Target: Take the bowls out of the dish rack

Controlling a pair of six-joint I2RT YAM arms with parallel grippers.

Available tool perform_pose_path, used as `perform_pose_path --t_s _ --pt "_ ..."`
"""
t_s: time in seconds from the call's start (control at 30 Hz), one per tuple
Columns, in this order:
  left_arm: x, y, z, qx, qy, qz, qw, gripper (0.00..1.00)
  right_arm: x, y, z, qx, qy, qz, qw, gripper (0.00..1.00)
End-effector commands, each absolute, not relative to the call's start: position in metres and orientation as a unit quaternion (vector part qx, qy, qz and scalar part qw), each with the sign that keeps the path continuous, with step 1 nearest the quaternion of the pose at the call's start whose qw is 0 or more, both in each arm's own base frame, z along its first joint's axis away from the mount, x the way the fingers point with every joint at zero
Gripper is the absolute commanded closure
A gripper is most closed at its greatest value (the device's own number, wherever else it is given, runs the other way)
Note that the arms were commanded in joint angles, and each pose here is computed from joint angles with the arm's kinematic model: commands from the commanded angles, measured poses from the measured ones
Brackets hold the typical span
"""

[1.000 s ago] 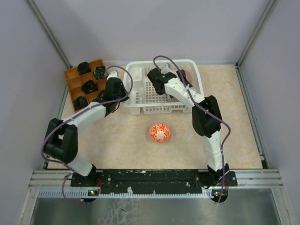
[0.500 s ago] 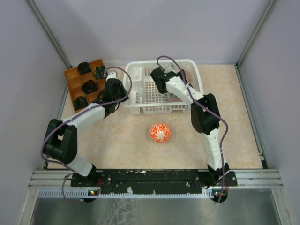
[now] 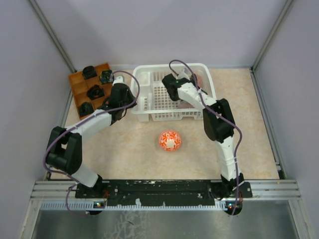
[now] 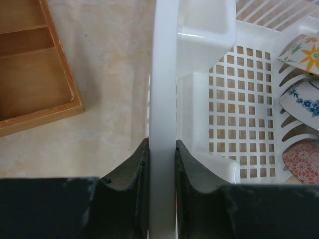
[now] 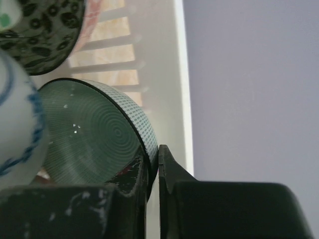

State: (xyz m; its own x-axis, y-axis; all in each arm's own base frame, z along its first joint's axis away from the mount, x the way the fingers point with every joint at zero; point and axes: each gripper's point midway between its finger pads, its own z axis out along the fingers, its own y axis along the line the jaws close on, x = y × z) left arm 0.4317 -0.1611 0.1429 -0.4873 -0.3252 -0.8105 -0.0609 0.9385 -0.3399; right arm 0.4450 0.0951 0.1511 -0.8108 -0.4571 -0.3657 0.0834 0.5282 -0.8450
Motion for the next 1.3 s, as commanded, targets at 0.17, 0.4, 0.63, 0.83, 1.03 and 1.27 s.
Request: perform_pose_path --t_s 0.17,0.4,0.63,0.83,1.03,1.27 --pt "0.431 -0.134 0.119 -0.139 0.866 -0.083 0.472 0.9 0.444 0.078 0.2 -0.093 0.781 -0.534 0.312 1.0" --pt "0.434 -0.139 0.116 -0.134 0.87 -0.091 0.465 0.9 0.439 0.074 0.23 -0.106 0.745 -0.579 0.313 1.0" --pt "0.436 -0.147 0.112 -0.129 0.874 -0.106 0.457 0.92 0.435 0.077 0.24 -0.127 0.718 -0.611 0.308 1.0" --pt "0.438 -0.15 0.115 -0.124 0.873 -0.111 0.458 0.93 0.436 0.079 0.245 -0.135 0.705 -0.627 0.302 1.0" --pt "0.44 -0.153 0.111 -0.12 0.876 -0.116 0.453 0.93 0.429 0.077 0.268 -0.114 0.689 -0.633 0.335 1.0" --pt "0.439 -0.153 0.112 -0.121 0.875 -0.117 0.453 0.93 0.427 0.081 0.259 -0.11 0.689 -0.64 0.321 1.0"
